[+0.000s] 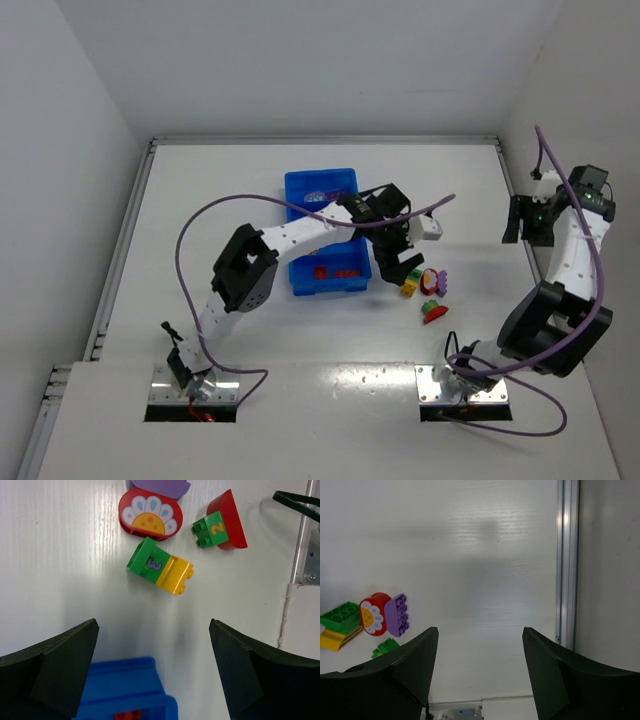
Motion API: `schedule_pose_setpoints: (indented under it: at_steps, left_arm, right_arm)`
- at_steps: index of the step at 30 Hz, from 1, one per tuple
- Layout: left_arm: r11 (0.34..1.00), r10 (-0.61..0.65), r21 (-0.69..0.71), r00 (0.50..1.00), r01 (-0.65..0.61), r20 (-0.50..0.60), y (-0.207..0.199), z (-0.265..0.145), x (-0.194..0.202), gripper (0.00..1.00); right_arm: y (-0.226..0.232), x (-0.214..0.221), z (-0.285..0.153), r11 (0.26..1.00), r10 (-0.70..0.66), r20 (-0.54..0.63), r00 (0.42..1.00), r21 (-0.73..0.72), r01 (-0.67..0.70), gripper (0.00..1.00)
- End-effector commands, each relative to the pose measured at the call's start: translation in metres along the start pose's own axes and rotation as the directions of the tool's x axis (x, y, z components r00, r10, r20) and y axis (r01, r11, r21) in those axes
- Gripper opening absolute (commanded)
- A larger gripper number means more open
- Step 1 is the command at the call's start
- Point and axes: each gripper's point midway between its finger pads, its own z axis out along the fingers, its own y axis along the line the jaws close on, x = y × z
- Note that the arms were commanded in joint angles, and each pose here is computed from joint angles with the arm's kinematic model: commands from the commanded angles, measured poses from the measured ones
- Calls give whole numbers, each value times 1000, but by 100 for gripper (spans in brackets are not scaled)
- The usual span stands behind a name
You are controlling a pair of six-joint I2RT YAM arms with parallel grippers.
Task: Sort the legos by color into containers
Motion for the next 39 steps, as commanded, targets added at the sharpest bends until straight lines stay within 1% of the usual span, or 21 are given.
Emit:
schedule_pose_setpoints:
  at_steps: [1, 3, 5, 7, 8, 9, 10, 12, 13, 14, 16, 17, 19, 20, 24, 27, 29, 30, 35, 36, 39]
  left_arm:
    - [994, 101, -42, 994, -99, 50, 8, 7, -19, 100]
    - [990, 138, -43, 989, -136, 57, 0, 17, -24, 100]
    - [985, 158, -79, 984, -152, 85, 9, 21, -32, 100]
    - [983, 168, -86, 982, -161, 84, 10, 34, -32, 100]
    - [982, 175, -81, 981, -168, 86, 7, 38, -34, 98]
    - [981, 181, -86, 979, -173, 96, 7, 36, -39, 98]
    - [981, 189, -68, 977, -183, 102, 1, 40, -42, 97]
    - [975, 223, -40, 969, -220, 110, -8, 43, -44, 97]
    - [965, 261, -26, 960, -259, 98, -17, 49, -41, 95]
    - [962, 273, -38, 957, -271, 97, -14, 51, -40, 93]
    - [951, 310, -22, 946, -309, 97, -28, 56, -41, 90]
    - [950, 311, -24, 945, -311, 99, -28, 58, -39, 84]
    - [947, 321, -34, 940, -319, 117, -28, 54, -46, 77]
    - [946, 324, -38, 938, -322, 124, -28, 54, -48, 70]
    - [944, 329, -43, 935, -326, 133, -27, 54, -51, 61]
    - [944, 329, -87, 932, -319, 151, -18, 48, -60, 58]
    - [940, 338, -108, 927, -324, 162, -15, 45, -66, 58]
    - [941, 332, -125, 930, -315, 156, -8, 43, -65, 57]
    - [942, 322, -146, 936, -303, 140, 2, 44, -60, 57]
    - [945, 312, -149, 941, -293, 132, 9, 46, -56, 57]
    - [945, 312, -149, 941, -292, 132, 9, 46, -56, 56]
  right_arm:
    - [9, 8, -11, 995, -30, 16, 999, -90, 32, 69]
    - [9, 16, -14, 993, -26, -1, 1000, -117, 25, 69]
    - [9, 16, -20, 993, -24, 13, 1000, -119, 25, 69]
    - [9, 21, -26, 990, -50, 10, 999, -128, 51, 69]
    - [8, 20, -31, 991, -54, 30, 998, -124, 57, 69]
    - [7, 24, -32, 991, -52, 19, 998, -125, 54, 69]
    - [8, 22, -34, 989, -76, 36, 996, -127, 80, 69]
    - [7, 25, -35, 988, -75, 31, 997, -136, 79, 69]
    - [6, 28, -36, 987, -77, 22, 997, -136, 79, 69]
    - [7, 27, -36, 986, -76, 28, 997, -145, 79, 69]
    - [5, 30, -38, 986, -64, 29, 998, -151, 68, 69]
    - [8, 31, -38, 984, -60, 28, 998, -168, 64, 69]
    - [8, 34, -37, 982, -57, 26, 998, -176, 61, 69]
    - [9, 37, -36, 981, -45, 23, 999, -186, 49, 69]
    - [12, 44, -34, 976, -41, 14, 999, -212, 43, 69]
    - [10, 47, -35, 976, -22, 12, 1000, -215, 24, 69]
    - [12, 46, -35, 974, -20, 18, 1000, -223, 24, 69]
    - [11, 48, -34, 972, -5, 8, 1000, -234, 6, 69]
    - [10, 45, -34, 966, 14, -1, 1000, -256, -13, 69]
    - [11, 44, -34, 965, 15, 4, 1000, -264, -13, 69]
    - [8, 43, -34, 966, 23, 4, 1000, -259, -21, 69]
